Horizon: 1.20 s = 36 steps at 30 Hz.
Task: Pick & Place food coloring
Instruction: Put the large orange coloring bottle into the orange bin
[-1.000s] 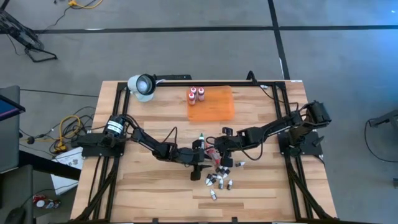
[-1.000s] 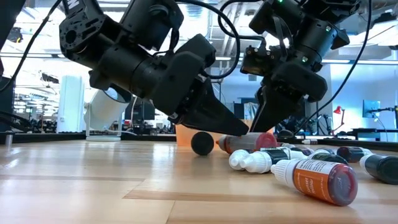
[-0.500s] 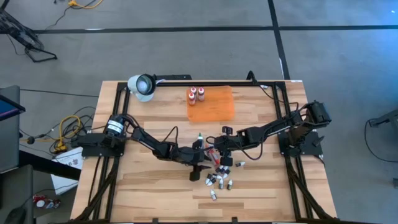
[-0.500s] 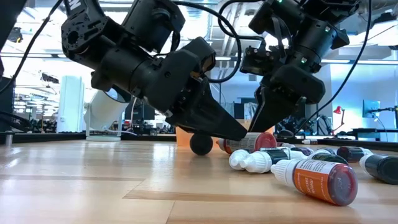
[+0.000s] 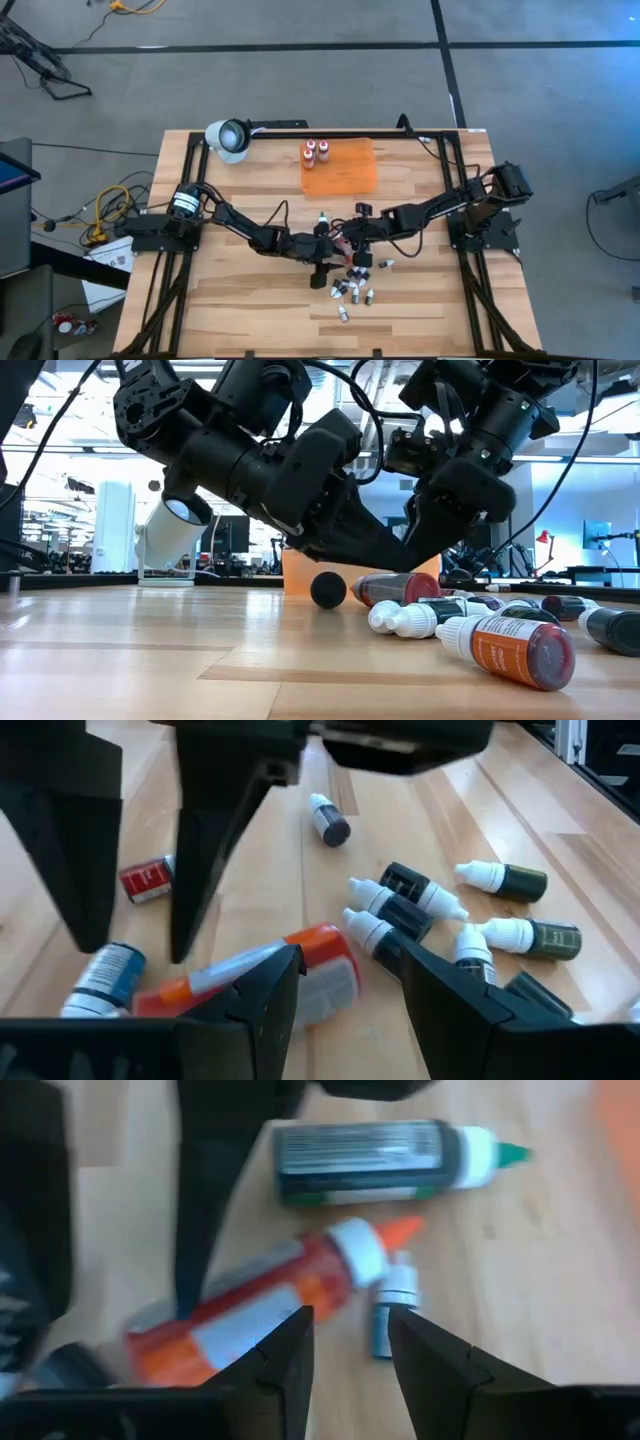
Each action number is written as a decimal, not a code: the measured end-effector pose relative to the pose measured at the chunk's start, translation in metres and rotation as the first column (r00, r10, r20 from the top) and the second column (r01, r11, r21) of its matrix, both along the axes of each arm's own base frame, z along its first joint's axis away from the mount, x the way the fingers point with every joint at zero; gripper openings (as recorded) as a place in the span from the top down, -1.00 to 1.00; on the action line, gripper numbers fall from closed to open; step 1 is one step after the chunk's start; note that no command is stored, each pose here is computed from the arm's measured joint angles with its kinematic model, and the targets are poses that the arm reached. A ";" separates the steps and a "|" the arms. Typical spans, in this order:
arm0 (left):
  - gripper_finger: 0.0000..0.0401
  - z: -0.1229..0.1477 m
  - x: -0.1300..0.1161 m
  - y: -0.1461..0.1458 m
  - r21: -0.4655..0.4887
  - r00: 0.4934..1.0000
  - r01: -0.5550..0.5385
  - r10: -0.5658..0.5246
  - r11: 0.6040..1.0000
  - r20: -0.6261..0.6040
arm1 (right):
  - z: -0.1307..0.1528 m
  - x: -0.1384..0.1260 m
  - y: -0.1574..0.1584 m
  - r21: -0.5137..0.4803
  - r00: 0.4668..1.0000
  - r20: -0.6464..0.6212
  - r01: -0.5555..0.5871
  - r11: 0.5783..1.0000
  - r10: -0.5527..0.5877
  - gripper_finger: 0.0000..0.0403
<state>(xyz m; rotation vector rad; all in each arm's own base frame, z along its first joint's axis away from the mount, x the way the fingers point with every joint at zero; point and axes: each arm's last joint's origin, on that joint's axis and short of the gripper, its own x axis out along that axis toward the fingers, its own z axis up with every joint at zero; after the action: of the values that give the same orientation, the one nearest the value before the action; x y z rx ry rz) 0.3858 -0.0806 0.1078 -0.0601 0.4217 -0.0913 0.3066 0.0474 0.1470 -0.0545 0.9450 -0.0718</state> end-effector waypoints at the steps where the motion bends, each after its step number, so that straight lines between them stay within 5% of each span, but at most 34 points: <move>1: 0.16 0.001 0.000 -0.002 0.005 1.000 0.005 -0.005 1.000 0.002 | 0.002 -0.001 -0.001 -0.007 1.000 0.001 0.028 1.000 -0.028 0.39; 6: 0.16 0.016 -0.011 -0.009 0.062 0.997 0.014 -0.009 0.998 -0.080 | 0.024 -0.006 -0.002 0.082 0.988 0.083 0.124 0.989 -0.131 0.39; 12: 0.16 0.043 -0.045 -0.022 0.262 0.953 -0.072 0.144 0.962 -0.266 | 0.042 -0.004 0.004 0.192 0.961 0.195 0.157 0.969 -0.195 0.39; 21: 0.16 0.061 -0.087 -0.041 0.456 0.889 -0.200 0.357 0.867 -0.288 | 0.029 0.019 0.009 0.194 0.965 0.062 0.241 0.951 -0.257 0.39; 36: 0.16 0.059 -0.096 -0.055 0.403 0.877 -0.261 0.390 0.877 -0.281 | 0.025 0.051 0.012 0.159 0.921 -0.138 0.384 0.910 -0.365 0.02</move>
<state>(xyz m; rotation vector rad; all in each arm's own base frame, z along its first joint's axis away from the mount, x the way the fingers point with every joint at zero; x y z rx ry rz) 0.2898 -0.1357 0.1667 0.2122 0.7800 0.3444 0.3574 0.0593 0.1718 0.2991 1.0547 -0.3410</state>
